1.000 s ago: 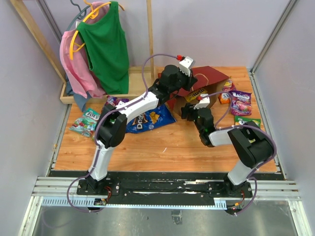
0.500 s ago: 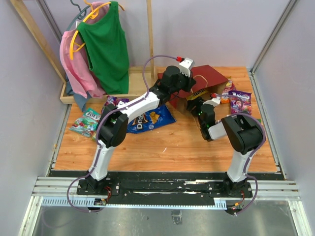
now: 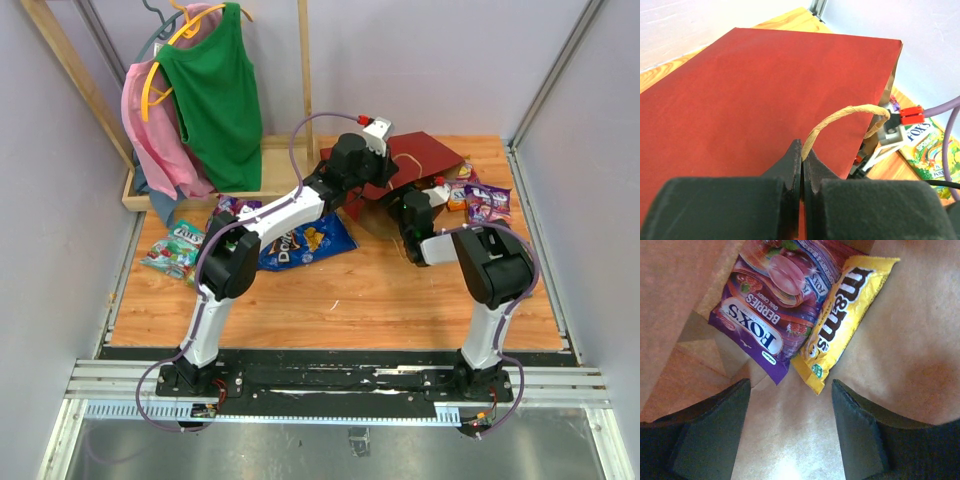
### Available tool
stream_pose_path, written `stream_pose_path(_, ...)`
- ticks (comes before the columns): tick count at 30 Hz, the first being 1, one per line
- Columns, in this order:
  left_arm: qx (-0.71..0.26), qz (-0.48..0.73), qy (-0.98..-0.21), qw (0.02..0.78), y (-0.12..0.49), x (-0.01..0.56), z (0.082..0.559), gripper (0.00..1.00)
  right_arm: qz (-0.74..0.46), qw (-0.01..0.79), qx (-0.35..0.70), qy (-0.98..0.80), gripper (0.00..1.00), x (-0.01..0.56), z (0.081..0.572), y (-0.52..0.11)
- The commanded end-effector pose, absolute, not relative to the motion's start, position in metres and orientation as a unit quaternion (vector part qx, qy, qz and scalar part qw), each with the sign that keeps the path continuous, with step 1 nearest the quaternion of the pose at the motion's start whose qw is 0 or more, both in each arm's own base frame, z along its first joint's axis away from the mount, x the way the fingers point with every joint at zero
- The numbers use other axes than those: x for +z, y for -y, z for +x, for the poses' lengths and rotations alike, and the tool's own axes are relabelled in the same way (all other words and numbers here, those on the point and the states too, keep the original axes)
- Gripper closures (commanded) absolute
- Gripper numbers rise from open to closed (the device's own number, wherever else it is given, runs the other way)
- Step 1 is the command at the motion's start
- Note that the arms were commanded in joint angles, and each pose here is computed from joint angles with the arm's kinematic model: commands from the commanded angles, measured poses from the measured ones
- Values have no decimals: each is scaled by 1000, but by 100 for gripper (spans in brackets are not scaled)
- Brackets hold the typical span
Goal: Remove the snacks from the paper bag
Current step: Pick up the snack from the paper bag.
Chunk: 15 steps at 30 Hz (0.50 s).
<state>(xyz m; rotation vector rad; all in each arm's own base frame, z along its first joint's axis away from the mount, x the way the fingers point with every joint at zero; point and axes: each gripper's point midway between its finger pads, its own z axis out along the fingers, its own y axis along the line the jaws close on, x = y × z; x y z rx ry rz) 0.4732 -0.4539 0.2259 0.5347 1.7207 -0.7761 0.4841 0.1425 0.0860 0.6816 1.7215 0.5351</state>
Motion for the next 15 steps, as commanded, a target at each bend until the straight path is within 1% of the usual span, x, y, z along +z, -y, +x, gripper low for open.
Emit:
stream_pose_path(1,-346,214,-708,577,451,272,474,100,345,538,225,-736,33,62,491,-138)
stream_pose_path(6,-340,207,-714,575,449,275,475,100,360,521,218,-743,42,52,498,-140)
stream_pose_path(12,-338,203,-719,572,448,276,476,100,379,493,179,-763,47,40,497,-132)
stream_pose_path(15,-340,202,-720,570,448,277,475,100,385,469,148,-781,48,24,498,-129)
